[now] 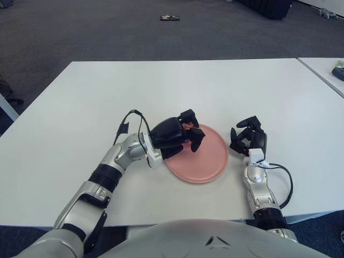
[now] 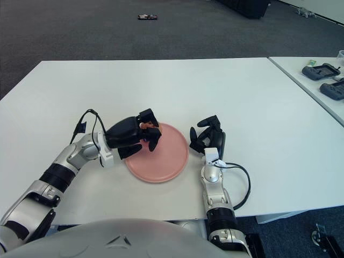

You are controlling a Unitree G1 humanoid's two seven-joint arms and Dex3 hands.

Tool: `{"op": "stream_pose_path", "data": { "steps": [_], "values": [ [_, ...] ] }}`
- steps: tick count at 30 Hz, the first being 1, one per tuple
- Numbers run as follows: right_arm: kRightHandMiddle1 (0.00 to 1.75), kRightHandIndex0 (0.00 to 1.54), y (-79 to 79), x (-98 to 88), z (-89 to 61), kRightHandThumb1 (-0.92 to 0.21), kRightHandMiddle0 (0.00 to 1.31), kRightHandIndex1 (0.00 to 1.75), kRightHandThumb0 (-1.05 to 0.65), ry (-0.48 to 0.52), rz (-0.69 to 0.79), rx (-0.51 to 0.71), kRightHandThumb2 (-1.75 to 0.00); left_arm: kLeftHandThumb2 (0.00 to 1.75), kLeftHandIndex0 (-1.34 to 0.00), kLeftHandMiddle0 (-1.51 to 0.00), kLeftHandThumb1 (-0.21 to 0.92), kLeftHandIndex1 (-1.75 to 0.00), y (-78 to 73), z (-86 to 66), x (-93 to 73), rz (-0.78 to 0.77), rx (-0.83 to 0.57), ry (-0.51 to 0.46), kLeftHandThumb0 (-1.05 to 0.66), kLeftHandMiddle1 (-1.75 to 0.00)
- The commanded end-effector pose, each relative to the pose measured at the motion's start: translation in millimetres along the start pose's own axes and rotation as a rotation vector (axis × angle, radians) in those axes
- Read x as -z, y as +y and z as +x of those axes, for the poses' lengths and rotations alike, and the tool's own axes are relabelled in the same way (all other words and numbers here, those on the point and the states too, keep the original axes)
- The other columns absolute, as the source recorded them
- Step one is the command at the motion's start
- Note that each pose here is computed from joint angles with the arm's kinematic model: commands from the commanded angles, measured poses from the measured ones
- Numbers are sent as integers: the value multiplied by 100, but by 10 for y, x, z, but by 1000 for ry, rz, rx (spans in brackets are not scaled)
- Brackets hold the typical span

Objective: Put the apple into the plate.

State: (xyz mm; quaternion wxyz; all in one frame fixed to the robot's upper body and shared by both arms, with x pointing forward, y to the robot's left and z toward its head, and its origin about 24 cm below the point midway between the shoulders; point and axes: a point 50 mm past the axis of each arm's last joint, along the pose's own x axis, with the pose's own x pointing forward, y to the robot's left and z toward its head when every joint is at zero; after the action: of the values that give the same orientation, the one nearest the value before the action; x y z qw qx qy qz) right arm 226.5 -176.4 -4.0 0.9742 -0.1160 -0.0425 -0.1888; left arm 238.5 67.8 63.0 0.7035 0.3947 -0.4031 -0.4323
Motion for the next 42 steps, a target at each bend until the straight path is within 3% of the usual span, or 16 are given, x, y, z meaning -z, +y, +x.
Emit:
{"op": "stream_pose_path", "data": {
  "steps": [1,19,35,42],
  "values": [
    [175,79,-62,160,-123,-51,46,175,-42,76,-33,-2,-108,170,-64,-91,-4,-175,-18,-5,29,38,5,4,0,-166],
    [175,79,-67,149,-131,-51,46,175,-42,65,-22,1,-109,175,-68,-91,-7,-172,-62,3,30,84,-20,-49,0,-175],
    [175,77,-64,153,-126,-51,46,175,-42,58,-14,-14,-108,169,-63,-91,-3,-175,-42,-117,131,86,-153,32,0,-166],
    [175,78,-65,156,-123,-51,46,175,-42,53,-20,-15,-108,167,-62,-89,-1,-175,-15,-149,158,18,-207,84,0,-166]
  ]
}}
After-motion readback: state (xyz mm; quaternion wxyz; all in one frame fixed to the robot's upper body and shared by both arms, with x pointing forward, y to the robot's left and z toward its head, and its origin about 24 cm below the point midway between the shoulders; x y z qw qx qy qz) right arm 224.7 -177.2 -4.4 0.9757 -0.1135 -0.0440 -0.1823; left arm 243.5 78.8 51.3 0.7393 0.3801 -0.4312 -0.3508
